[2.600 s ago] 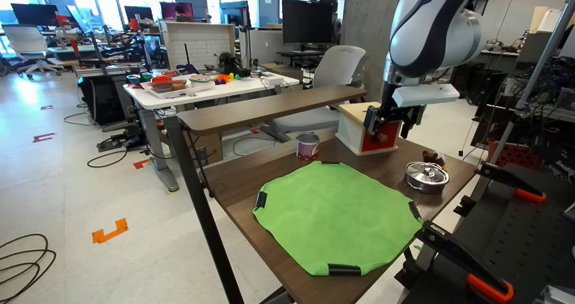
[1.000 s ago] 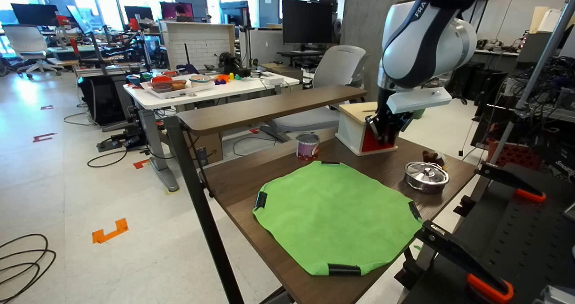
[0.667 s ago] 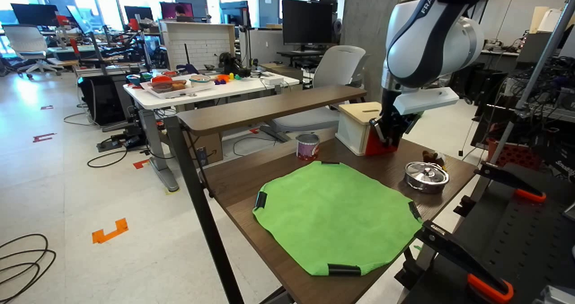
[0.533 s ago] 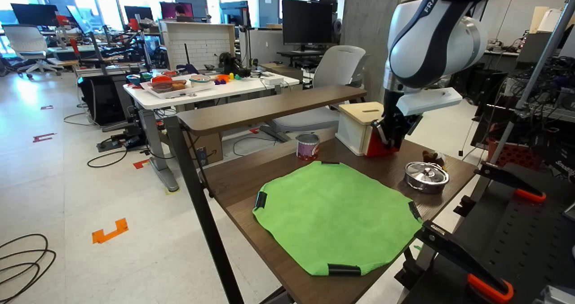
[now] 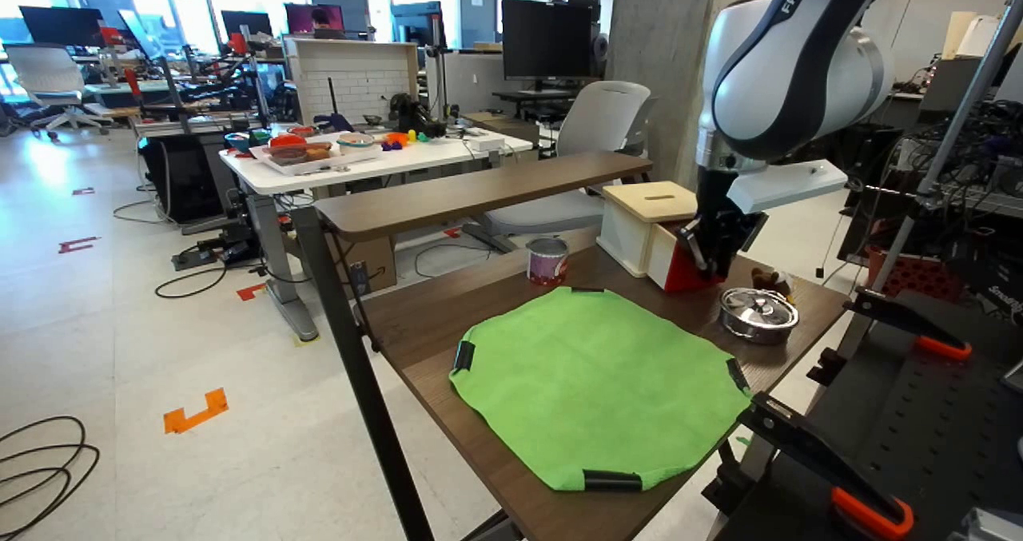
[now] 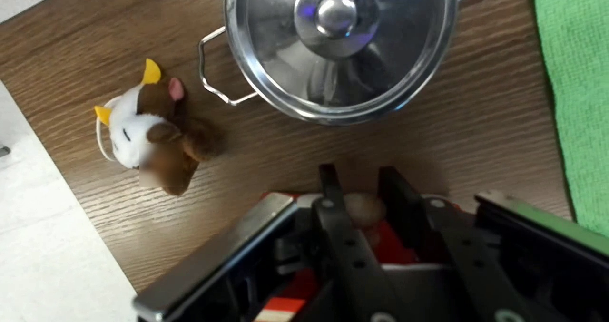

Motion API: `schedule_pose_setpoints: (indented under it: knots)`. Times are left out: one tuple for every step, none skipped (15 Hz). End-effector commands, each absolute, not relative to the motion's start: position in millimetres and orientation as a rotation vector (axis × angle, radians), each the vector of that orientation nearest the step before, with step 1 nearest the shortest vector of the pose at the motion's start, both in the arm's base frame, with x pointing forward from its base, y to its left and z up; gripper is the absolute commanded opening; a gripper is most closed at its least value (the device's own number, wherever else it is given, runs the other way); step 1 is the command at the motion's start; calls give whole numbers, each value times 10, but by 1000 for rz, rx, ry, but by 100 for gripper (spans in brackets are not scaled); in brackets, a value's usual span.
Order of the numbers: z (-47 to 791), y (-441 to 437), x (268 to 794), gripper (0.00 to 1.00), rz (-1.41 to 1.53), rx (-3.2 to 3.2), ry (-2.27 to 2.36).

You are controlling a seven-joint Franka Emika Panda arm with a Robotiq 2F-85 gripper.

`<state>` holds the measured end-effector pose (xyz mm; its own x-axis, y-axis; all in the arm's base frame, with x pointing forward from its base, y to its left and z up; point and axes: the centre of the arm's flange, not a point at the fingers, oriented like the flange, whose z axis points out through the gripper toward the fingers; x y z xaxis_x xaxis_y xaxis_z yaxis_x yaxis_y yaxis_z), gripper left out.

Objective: Open the drawer

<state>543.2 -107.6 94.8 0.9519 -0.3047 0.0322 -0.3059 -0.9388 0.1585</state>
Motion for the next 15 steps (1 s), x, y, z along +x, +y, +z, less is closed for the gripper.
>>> schedule_pose_setpoints:
  knots:
    - [961, -849, 5244, 7, -65, 2976, -353]
    - [958, -842, 5225, 52, -71, 2977, -353]
    - [949, -834, 5209, 53, -76, 2979, -344]
    - [922, -783, 5185, 58, -92, 2985, -311]
    - [885, -729, 5162, 66, -108, 2992, -287]
    - [861, -672, 5144, 73, -122, 2995, -266]
    - [851, -633, 5132, 81, -129, 2999, -251]
    - [839, -604, 5127, 88, -137, 3003, -234]
    - [841, -579, 5116, 97, -141, 3003, -222]
    - [847, -562, 5103, 100, -147, 3001, -216]
    - [841, -552, 5095, 100, -156, 3000, -210]
    - [842, -547, 5082, 100, -163, 2998, -208]
    - [861, -547, 5068, 100, -169, 2998, -203]
    - [918, -553, 5050, 100, -165, 3000, -202]
    - [996, -560, 5030, 100, -149, 3007, -200]
